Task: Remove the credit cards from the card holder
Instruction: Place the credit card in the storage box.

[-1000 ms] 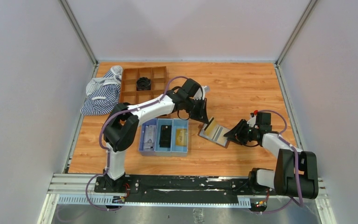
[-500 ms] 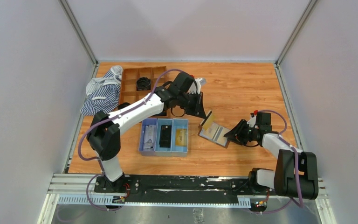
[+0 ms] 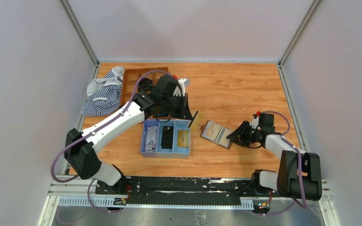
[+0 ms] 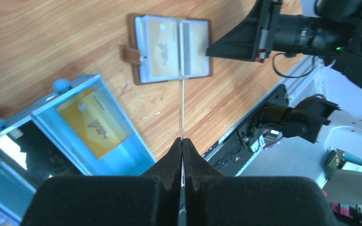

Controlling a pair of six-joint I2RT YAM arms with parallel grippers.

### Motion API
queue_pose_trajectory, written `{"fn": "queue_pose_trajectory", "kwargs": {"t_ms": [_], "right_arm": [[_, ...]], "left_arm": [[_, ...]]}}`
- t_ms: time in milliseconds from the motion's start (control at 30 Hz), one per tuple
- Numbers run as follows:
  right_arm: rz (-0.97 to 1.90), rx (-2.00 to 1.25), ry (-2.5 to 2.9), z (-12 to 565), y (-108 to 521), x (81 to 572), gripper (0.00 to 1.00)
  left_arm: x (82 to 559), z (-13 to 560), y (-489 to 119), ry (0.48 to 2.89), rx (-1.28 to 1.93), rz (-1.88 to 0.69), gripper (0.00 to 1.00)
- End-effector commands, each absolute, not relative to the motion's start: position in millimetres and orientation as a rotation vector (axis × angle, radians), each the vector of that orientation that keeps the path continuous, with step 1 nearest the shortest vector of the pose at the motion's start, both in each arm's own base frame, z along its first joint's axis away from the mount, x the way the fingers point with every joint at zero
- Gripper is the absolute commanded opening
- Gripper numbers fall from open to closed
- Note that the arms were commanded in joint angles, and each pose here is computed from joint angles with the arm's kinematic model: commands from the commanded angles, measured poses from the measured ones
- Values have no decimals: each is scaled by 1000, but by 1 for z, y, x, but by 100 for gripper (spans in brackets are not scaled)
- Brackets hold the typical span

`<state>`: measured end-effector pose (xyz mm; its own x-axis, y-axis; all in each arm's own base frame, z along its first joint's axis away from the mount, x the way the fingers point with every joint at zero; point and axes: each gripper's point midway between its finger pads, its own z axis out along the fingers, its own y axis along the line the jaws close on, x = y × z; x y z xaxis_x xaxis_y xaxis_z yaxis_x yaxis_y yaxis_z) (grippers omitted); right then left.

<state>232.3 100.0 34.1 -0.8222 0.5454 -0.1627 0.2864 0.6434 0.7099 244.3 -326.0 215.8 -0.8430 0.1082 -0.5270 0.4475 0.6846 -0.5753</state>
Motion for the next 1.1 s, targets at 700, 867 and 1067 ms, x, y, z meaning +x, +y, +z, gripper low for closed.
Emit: {"fn": "queue_pose_trajectory", "kwargs": {"t_ms": [700, 867, 1067], "right_arm": [[969, 648, 2540, 29, 98, 229, 36], [967, 649, 2546, 27, 98, 228, 36], [967, 649, 2545, 27, 98, 228, 36]], "left_arm": [[257, 153, -248, 2550, 197, -494, 0], [262, 148, -254, 2527, 224, -342, 0], [264, 135, -256, 2530, 229, -193, 0]]}}
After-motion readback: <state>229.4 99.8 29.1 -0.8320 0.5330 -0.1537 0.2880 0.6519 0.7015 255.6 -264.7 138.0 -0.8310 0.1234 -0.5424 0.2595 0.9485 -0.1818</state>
